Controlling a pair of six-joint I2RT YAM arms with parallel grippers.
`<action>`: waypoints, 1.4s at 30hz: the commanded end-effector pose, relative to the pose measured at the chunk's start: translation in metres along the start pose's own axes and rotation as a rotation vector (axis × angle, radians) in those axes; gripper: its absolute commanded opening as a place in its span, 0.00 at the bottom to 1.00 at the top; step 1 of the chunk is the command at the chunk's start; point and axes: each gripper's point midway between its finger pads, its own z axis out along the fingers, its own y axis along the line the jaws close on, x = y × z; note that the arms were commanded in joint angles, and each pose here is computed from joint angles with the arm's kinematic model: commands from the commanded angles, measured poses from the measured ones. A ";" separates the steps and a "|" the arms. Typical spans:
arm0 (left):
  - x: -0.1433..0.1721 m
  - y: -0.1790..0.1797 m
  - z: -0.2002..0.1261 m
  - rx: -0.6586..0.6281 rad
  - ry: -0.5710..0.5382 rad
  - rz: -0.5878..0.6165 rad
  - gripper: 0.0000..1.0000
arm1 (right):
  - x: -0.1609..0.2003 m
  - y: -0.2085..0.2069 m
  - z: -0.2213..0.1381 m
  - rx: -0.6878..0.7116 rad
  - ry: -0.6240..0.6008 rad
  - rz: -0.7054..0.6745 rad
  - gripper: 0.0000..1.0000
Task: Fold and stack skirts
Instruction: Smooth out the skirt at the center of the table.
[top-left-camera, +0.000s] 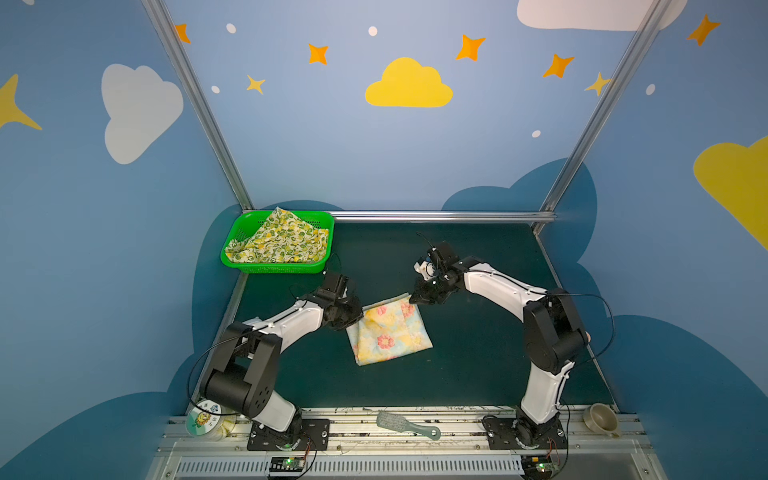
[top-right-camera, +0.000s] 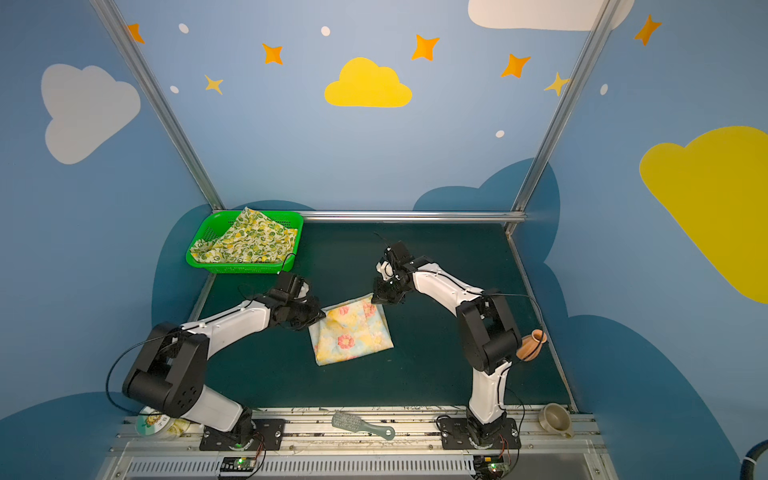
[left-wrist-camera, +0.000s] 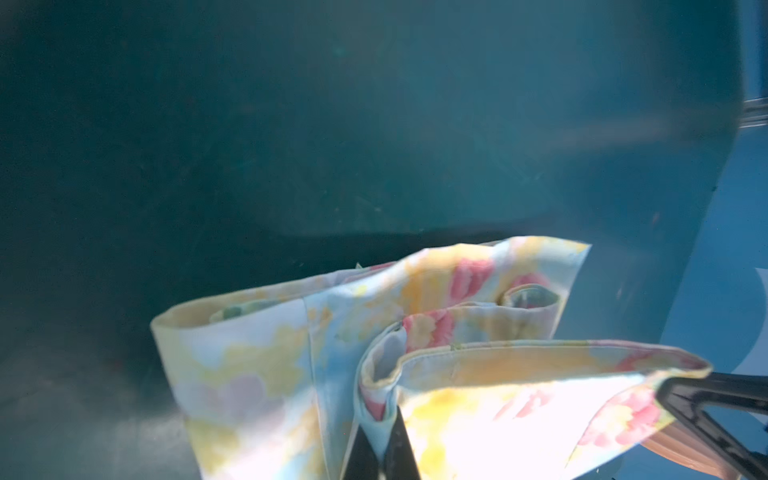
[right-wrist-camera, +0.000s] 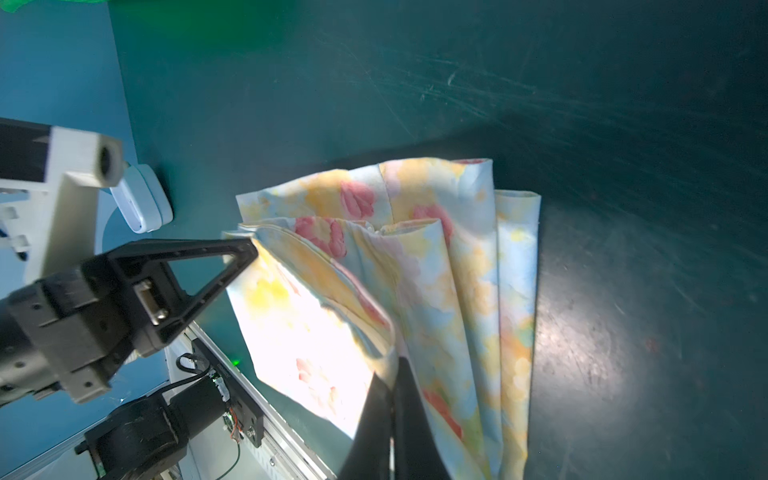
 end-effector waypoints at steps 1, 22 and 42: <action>-0.001 0.015 0.003 -0.043 -0.009 -0.030 0.04 | -0.004 -0.008 0.009 0.029 0.001 -0.011 0.00; -0.001 0.038 -0.001 -0.127 -0.054 -0.044 0.04 | -0.012 -0.029 0.048 0.123 0.040 -0.041 0.00; 0.003 -0.057 -0.058 0.038 -0.136 0.159 0.43 | 0.025 -0.030 0.001 0.025 0.042 -0.002 0.55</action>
